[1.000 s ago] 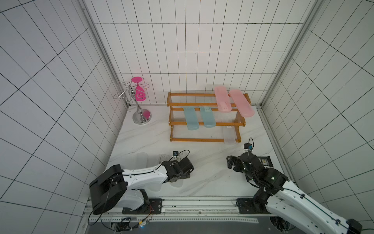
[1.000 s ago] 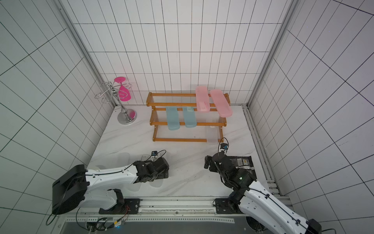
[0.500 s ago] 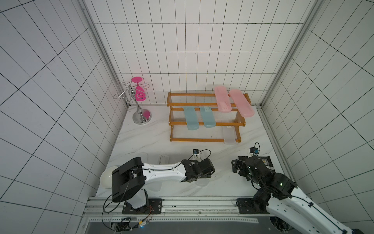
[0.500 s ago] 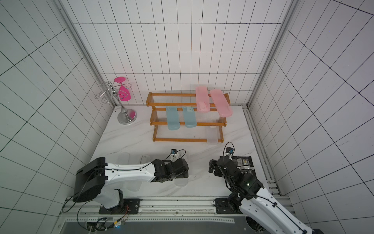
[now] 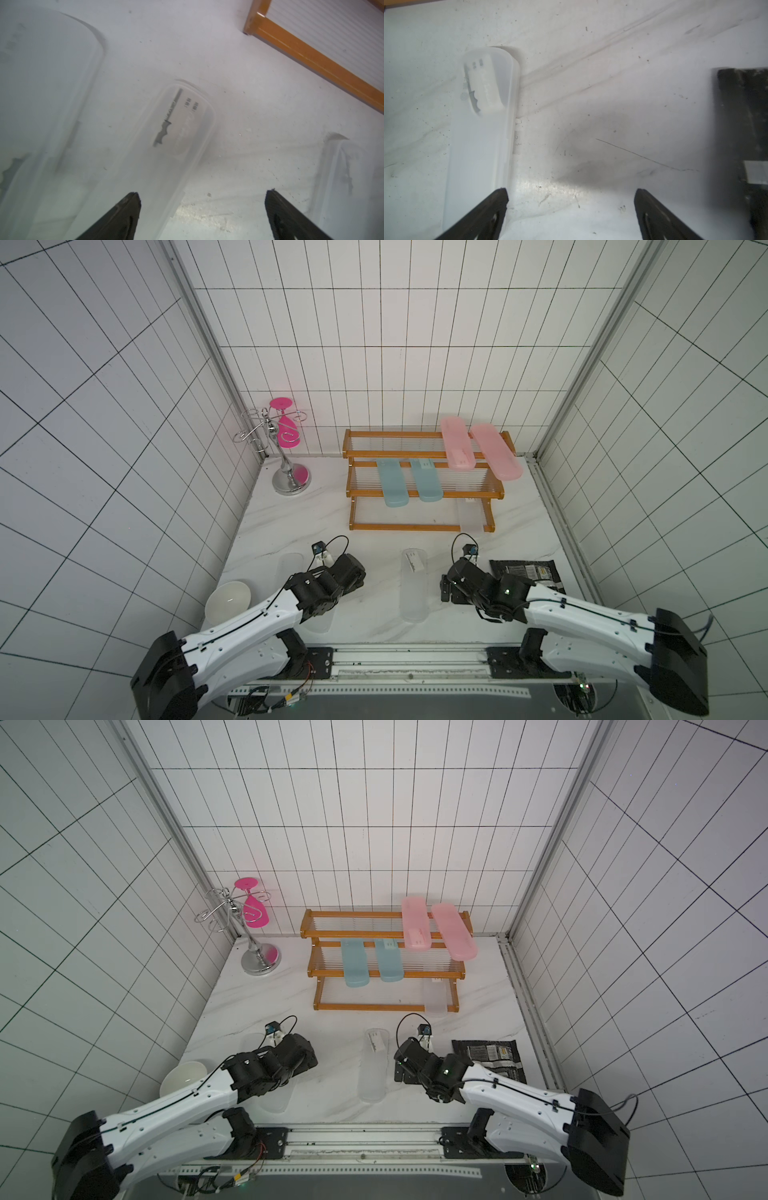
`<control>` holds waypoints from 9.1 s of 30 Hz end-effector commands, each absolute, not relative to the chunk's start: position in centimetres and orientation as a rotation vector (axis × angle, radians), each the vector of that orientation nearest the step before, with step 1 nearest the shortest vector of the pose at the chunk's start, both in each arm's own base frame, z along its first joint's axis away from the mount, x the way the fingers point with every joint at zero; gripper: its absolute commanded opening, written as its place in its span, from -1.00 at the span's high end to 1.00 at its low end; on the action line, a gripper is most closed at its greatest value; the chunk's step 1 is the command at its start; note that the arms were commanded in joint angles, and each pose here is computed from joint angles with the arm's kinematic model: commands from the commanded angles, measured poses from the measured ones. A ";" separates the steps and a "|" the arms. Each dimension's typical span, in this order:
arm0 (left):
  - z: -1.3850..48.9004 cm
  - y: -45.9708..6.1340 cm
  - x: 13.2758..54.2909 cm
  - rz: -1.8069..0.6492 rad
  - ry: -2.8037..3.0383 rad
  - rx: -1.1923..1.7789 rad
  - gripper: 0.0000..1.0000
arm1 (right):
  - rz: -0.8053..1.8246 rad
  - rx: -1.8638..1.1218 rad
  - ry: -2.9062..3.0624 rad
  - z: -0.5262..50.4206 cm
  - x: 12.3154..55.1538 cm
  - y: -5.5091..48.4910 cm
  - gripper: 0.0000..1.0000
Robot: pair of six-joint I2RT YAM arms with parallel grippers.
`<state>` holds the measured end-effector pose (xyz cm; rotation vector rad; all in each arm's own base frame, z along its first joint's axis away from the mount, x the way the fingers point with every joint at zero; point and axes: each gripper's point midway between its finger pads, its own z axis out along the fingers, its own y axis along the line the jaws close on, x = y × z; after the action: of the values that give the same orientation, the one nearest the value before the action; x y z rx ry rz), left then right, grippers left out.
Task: Place the pencil cases on the shelf according to color
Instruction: Move the pencil case to the center of the board, then pick up the pencil case from the center of the board, then move the pencil case to the center of the board, then place the pencil case on the shelf, then move the pencil case to the center of the board.
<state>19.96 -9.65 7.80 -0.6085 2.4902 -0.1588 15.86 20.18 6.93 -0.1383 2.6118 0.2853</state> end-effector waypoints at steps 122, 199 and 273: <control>9.4 -12.8 20.1 -0.404 2.487 -0.607 -0.96 | 0.170 -0.288 2.704 2.3 9.6 25.8 -0.98; 5.1 -13.4 22.2 -0.338 2.633 -0.463 -0.96 | 0.176 -0.096 2.421 7.6 36.3 21.3 -0.74; 12.6 -12.4 18.1 -0.175 2.422 -0.523 -0.95 | 0.372 -0.190 2.487 10.0 15.6 19.1 -0.99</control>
<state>18.39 -16.47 13.22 -0.4782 2.4568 -0.3296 15.43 18.80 9.59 -0.1978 2.4986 0.3854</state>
